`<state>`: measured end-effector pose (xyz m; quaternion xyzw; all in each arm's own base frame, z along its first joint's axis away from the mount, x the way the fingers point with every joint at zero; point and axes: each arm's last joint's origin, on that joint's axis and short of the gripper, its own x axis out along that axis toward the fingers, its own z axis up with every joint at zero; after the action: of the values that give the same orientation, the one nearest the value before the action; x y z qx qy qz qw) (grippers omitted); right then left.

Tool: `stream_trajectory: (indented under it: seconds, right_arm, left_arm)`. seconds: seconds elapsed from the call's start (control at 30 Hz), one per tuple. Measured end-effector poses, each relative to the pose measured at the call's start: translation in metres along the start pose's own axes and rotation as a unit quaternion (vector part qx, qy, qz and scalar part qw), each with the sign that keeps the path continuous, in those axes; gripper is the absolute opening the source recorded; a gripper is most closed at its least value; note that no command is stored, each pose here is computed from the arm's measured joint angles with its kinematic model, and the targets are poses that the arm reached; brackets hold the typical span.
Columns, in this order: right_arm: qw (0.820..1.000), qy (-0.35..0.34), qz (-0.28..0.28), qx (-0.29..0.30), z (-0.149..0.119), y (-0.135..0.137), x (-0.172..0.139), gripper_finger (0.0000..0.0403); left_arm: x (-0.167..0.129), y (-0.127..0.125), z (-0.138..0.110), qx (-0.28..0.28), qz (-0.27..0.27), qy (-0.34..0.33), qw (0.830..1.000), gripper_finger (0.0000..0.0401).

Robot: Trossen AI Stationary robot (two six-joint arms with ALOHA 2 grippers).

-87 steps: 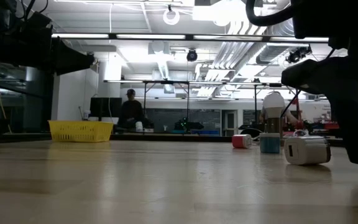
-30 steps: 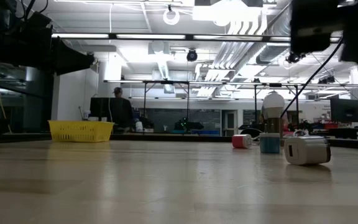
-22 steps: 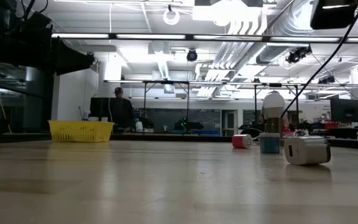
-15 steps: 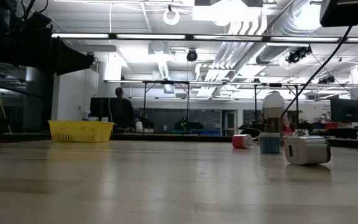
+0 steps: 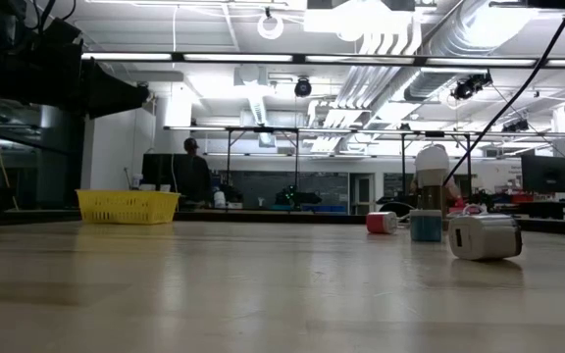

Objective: Pick & Place Office items
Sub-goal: Put the black charger adapter into the orange bin

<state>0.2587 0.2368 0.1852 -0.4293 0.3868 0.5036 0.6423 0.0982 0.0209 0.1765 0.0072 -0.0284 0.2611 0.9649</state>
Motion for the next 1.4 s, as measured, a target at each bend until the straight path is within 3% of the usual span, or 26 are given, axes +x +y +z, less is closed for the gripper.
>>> stream_trajectory:
  seconds: [0.37,0.87,1.4]
  right_arm:
    - [0.998,0.008,0.005,-0.058,-0.003,-0.002,0.003,0.0245]
    - [0.997,0.033,0.021,-0.071,-0.018,-0.012,0.016,0.0243]
    - [0.997,0.057,0.037,-0.036,-0.038,-0.025,0.023,0.0243]
  left_arm:
    - [0.000,0.000,0.000,0.000,0.000,0.000,1.000,0.0243]
    - [0.000,0.000,0.000,0.000,0.000,0.000,1.000,0.0243]
    - [0.000,0.000,0.000,0.000,0.000,0.000,1.000,0.0243]
